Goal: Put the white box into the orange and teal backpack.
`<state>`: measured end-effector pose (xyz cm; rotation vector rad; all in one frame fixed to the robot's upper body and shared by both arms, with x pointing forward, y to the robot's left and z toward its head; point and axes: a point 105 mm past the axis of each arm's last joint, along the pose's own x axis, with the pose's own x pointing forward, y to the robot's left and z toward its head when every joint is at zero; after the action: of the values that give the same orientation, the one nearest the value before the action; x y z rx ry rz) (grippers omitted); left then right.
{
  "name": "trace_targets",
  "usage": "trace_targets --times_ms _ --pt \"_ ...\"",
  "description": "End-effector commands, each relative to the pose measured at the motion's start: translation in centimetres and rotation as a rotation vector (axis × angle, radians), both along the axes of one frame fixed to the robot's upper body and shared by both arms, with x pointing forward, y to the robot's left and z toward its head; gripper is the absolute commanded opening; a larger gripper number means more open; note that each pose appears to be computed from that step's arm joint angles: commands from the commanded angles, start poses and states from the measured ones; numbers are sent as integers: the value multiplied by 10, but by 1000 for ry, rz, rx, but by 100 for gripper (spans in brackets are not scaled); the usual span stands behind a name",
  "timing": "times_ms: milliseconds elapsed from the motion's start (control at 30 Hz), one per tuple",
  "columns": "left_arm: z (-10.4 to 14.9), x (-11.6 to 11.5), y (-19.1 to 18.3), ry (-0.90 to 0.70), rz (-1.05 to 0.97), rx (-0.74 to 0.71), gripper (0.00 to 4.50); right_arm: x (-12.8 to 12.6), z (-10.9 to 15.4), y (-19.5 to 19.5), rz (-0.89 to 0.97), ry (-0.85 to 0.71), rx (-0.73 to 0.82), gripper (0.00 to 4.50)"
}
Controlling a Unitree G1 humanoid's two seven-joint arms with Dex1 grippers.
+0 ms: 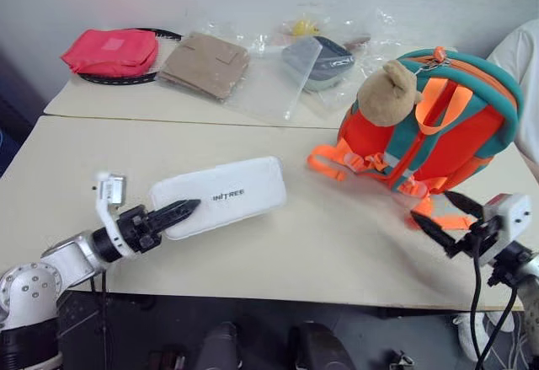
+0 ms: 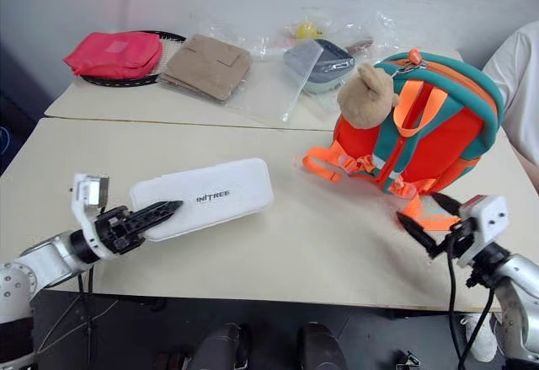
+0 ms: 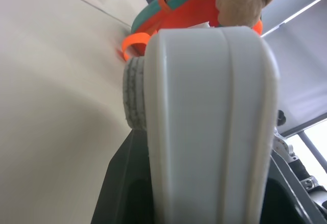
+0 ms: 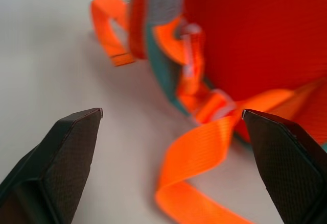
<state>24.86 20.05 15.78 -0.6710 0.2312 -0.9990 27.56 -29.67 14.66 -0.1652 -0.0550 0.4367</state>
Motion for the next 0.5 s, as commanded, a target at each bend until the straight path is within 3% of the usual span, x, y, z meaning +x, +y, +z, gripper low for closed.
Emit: trace_targets --times_ms 33,300,400,500 --pt "19 -5 3 -149 -6 5 130 15 28 0 28 -95 18 445" --pt "16 -12 10 -198 59 -1 130 60 36 62 322 -64 129 445" --pt "17 -13 18 -210 114 2 130 69 41 82 397 -67 163 385" --pt "19 -14 27 -215 190 -29 130 80 43 97 424 -98 169 293"
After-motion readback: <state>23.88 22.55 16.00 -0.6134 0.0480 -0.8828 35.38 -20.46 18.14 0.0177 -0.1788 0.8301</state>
